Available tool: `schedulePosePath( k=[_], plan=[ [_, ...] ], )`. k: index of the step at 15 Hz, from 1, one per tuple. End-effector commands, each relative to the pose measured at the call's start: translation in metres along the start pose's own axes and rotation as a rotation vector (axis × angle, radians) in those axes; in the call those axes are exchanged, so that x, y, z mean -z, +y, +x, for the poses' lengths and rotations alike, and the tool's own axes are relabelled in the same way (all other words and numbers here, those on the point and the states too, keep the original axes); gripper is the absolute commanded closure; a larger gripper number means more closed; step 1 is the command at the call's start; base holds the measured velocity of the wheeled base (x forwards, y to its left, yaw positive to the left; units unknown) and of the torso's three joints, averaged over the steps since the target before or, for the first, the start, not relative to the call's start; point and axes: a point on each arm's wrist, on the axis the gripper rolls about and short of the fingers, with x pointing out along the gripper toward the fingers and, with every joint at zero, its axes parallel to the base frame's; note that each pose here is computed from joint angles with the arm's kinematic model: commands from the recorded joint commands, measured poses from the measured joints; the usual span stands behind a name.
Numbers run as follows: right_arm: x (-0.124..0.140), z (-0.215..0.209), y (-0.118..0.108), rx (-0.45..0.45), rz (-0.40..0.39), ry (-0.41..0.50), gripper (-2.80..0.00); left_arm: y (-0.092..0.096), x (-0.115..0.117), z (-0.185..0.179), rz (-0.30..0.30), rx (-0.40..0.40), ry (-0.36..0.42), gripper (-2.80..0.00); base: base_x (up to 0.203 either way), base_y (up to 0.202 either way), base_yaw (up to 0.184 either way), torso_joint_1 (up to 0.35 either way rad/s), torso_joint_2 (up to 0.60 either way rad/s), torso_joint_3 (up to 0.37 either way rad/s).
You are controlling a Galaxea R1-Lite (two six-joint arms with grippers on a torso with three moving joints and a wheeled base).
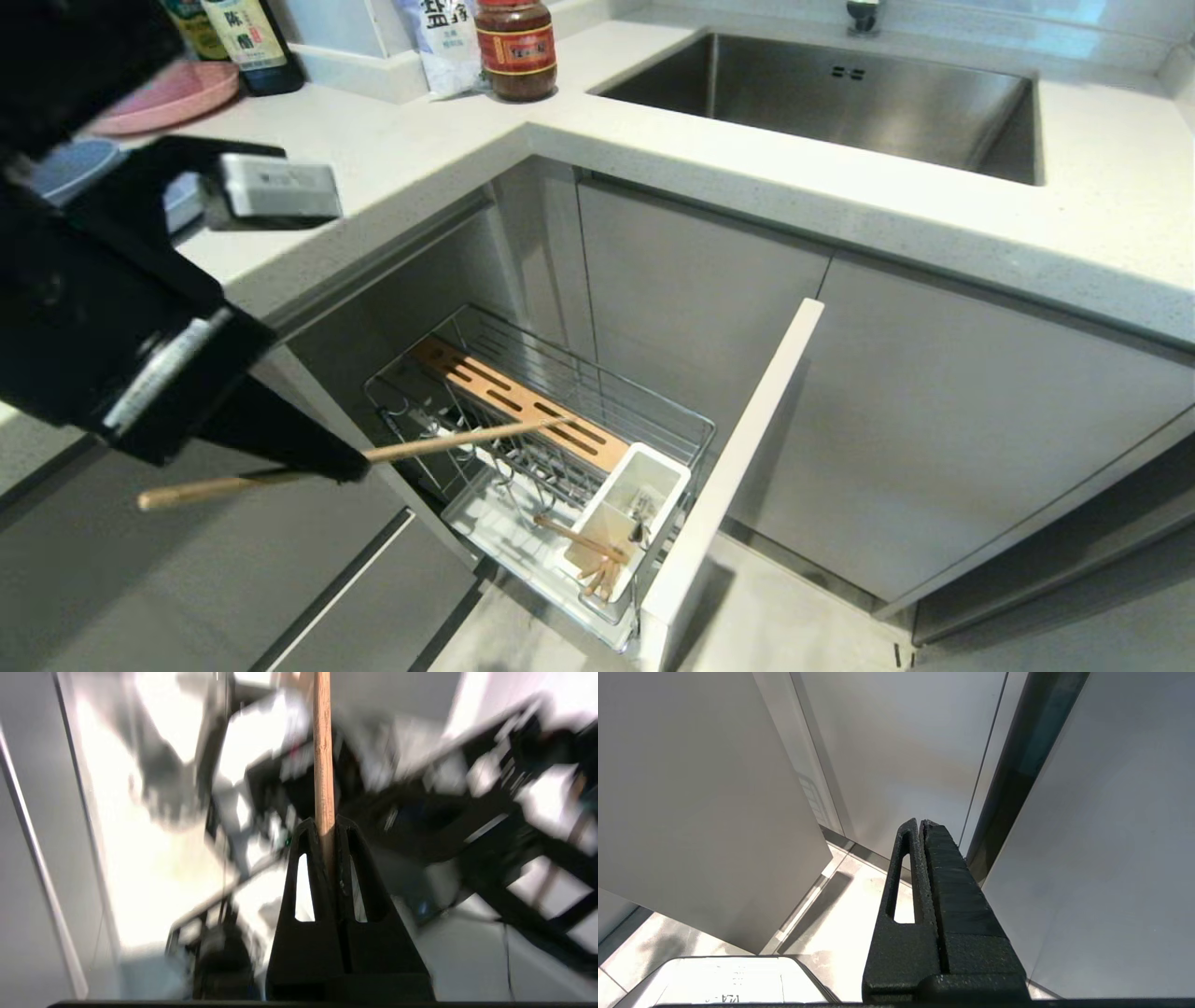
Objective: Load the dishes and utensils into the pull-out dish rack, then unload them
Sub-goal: Take the chopsticks out of the cupboard
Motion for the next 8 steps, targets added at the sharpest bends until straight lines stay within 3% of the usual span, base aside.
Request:
schedulePosePath(
  k=[1, 4, 8],
  plan=[
    [0.000, 0.000, 0.000, -0.001, 0.000, -0.003, 0.00, -0.001, 0.019, -0.037, -0.014, 0.018, -0.219, 0.00, 0.000, 0.000, 0.000, 0.000, 0.00, 0.000],
    [0.000, 0.000, 0.000, 0.000, 0.001, -0.003, 0.00, 0.004, 0.032, -0.058, -0.072, -0.034, -0.373, 0.00, 0.000, 0.000, 0.000, 0.000, 0.00, 0.000],
    [0.000, 0.000, 0.000, 0.000, 0.000, -0.003, 0.00, 0.021, 0.044, -0.078, -0.205, -0.156, -0.541, 0.00, 0.000, 0.000, 0.000, 0.000, 0.00, 0.000]
  ],
)
